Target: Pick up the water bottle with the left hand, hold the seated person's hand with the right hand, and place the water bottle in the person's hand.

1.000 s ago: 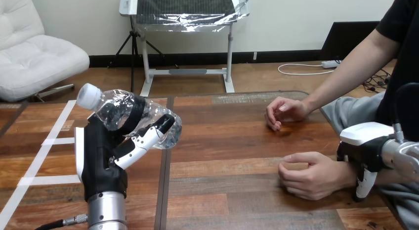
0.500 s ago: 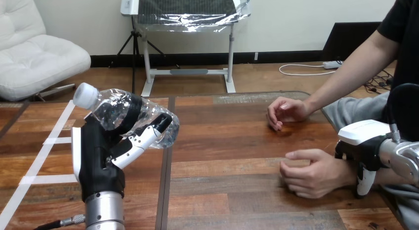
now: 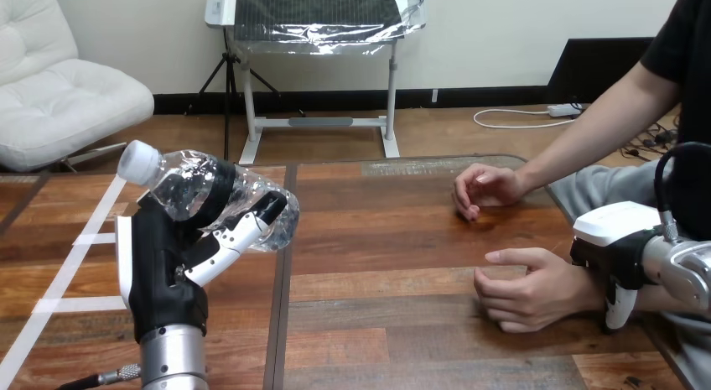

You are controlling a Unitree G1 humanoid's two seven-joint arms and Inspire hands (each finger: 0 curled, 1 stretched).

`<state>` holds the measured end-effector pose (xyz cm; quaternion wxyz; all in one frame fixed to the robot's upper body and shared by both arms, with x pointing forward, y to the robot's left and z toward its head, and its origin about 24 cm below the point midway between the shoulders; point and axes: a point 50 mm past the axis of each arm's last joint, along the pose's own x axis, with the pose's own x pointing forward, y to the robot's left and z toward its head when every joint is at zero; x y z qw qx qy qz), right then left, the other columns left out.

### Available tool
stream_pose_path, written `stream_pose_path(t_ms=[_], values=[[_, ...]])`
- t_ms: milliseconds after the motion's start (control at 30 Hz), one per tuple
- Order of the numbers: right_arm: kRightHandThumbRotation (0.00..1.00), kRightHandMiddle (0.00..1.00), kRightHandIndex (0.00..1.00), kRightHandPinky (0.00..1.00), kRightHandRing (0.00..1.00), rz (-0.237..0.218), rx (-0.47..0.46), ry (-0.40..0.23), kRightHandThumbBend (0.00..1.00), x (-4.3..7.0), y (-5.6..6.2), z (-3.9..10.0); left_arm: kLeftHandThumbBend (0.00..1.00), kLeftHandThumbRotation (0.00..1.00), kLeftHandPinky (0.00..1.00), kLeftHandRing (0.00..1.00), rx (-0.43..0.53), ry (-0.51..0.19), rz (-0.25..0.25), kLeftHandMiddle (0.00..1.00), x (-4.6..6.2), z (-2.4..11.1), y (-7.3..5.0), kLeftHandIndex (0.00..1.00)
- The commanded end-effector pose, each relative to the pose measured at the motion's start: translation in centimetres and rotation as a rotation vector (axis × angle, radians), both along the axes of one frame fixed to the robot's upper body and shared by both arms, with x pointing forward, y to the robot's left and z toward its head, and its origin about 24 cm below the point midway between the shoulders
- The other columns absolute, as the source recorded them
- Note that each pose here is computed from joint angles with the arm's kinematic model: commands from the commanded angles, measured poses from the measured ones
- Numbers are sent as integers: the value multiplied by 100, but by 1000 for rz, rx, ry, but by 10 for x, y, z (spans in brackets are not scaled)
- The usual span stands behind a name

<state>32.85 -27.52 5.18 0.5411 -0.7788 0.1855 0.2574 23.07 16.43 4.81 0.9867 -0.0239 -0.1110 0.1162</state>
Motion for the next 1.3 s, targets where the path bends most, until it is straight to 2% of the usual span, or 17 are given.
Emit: stream_pose_path(t_ms=[0, 400, 600, 700, 967, 1167, 1267], values=[[0, 66, 57, 49, 63, 31, -9, 111, 67, -18, 9, -39, 64, 0, 39, 42, 11, -122, -14, 47, 7, 25, -3, 48], [0, 57, 49, 40, 52, 12, 37, 75, 70, -20, 5, -42, 65, 0, 39, 42, 16, -112, -16, 47, 7, 24, -2, 48], [0, 58, 49, 40, 54, 4, 47, 50, 70, -20, 4, -41, 65, 0, 39, 42, 22, -110, -16, 47, 7, 23, -2, 48], [0, 56, 49, 37, 51, -6, 57, 43, 70, -20, 4, -40, 65, 0, 39, 42, 26, -108, -15, 47, 7, 24, -2, 49], [0, 54, 54, 33, 46, -36, 76, 31, 68, -18, 2, -37, 65, 0, 40, 42, 21, -105, -18, 47, 7, 23, -2, 49], [0, 52, 61, 31, 43, -46, 98, -3, 70, -16, -1, -32, 65, 0, 40, 42, 17, -106, -26, 47, 7, 23, -3, 49], [0, 51, 61, 29, 40, -51, 141, -35, 71, -15, -2, -29, 64, 0, 40, 43, 13, -107, -32, 47, 8, 23, -3, 49]])
